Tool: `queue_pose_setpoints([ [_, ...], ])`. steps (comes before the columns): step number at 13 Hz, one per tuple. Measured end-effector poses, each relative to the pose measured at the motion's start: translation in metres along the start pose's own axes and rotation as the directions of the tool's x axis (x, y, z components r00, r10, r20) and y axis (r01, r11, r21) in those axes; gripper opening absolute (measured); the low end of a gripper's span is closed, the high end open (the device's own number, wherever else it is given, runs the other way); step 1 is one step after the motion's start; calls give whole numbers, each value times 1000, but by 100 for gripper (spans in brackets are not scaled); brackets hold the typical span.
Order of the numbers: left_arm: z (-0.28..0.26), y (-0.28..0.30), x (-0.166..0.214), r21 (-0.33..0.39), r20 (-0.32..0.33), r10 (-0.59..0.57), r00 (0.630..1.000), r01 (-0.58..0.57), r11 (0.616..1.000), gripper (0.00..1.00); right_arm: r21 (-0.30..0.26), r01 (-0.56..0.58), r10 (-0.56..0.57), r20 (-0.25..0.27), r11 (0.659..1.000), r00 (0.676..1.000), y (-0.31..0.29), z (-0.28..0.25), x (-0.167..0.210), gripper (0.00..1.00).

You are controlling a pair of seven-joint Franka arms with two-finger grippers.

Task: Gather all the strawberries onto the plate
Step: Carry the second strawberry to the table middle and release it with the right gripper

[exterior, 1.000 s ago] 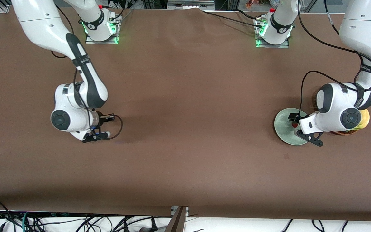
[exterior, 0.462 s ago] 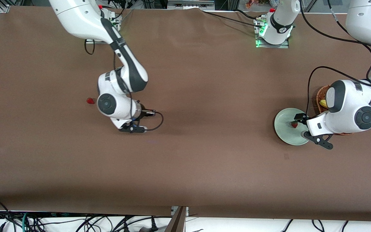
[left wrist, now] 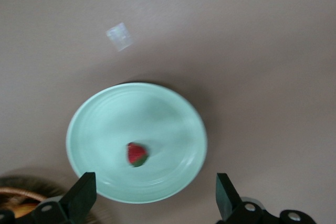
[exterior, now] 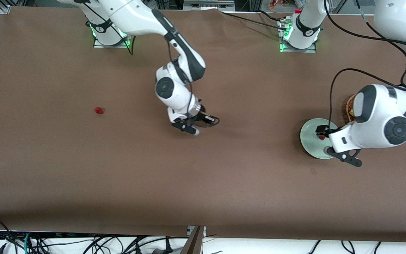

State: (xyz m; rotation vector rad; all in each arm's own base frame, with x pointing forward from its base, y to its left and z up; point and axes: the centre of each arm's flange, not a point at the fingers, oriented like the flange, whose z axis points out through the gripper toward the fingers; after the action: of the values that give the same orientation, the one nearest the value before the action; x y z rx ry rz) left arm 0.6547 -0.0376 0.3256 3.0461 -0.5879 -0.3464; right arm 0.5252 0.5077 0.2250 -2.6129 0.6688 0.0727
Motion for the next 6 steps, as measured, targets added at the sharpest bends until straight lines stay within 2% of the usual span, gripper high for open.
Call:
queue_pose_setpoints([
  [2, 2, 28, 9, -8, 3, -38, 999, 38, 999, 100, 76, -50, 52, -22, 996, 998, -23, 23, -26, 31],
  [4, 6, 33, 11, -11, 10, -52, 999, 52, 999, 100, 139, -60, 66, -40, 988, 997, -37, 44, -53, 31],
  [6, 15, 31, 12, -77, 13, -84, 996, 85, 993, 100, 175, -39, 49, -54, 984, 997, -39, 68, -80, 34],
])
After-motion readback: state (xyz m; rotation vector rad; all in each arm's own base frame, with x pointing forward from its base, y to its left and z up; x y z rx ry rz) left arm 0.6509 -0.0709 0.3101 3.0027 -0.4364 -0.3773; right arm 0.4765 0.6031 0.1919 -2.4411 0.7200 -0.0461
